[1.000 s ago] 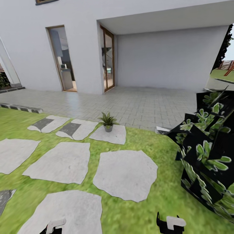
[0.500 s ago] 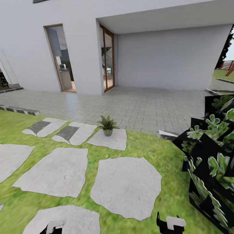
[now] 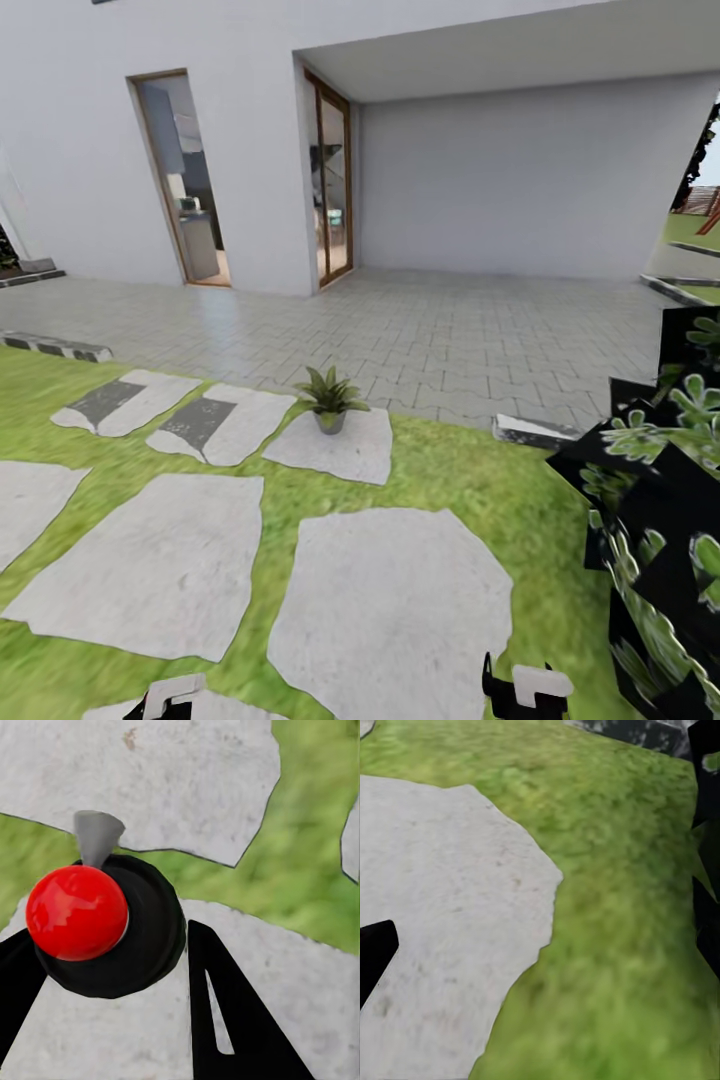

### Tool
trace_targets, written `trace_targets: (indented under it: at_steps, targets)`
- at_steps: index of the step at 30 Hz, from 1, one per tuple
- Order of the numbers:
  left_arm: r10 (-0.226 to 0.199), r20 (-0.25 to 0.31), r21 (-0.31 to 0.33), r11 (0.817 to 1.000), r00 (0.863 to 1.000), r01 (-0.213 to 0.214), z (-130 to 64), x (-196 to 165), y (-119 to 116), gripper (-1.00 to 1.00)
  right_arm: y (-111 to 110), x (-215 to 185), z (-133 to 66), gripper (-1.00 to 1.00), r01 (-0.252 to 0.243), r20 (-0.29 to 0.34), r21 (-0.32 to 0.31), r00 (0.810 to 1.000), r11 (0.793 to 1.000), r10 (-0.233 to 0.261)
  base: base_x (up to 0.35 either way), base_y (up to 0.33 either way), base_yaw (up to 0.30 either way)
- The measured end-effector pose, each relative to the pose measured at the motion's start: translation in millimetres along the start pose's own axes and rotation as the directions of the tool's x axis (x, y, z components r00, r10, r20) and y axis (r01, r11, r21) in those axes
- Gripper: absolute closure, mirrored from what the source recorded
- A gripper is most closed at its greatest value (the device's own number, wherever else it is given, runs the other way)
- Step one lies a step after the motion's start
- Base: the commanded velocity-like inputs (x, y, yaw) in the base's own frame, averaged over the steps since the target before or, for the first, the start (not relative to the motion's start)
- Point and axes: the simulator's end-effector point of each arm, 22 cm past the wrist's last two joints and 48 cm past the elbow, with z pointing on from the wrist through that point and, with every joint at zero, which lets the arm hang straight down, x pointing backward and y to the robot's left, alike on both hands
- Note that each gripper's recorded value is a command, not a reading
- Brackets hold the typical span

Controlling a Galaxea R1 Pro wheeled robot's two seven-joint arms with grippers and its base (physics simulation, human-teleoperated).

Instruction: Pick up the pesticide atomizer in the garden and spray insectifuge to fully cover both potted plants in the garden.

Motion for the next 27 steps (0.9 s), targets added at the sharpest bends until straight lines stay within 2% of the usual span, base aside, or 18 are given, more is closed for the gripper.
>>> trace_targets:
  at_steps: [27]
  targets:
    - [0.000, 0.000, -0.001, 1.000, 1.000, 0.000, 0.1, -0.1, 0.6, 1.00, 0.7, -0.1, -0.2, -1.00, -0.001, 0.000, 0.000, 1.000, 1.000, 0.001, 0.337, 0.000, 0.000]
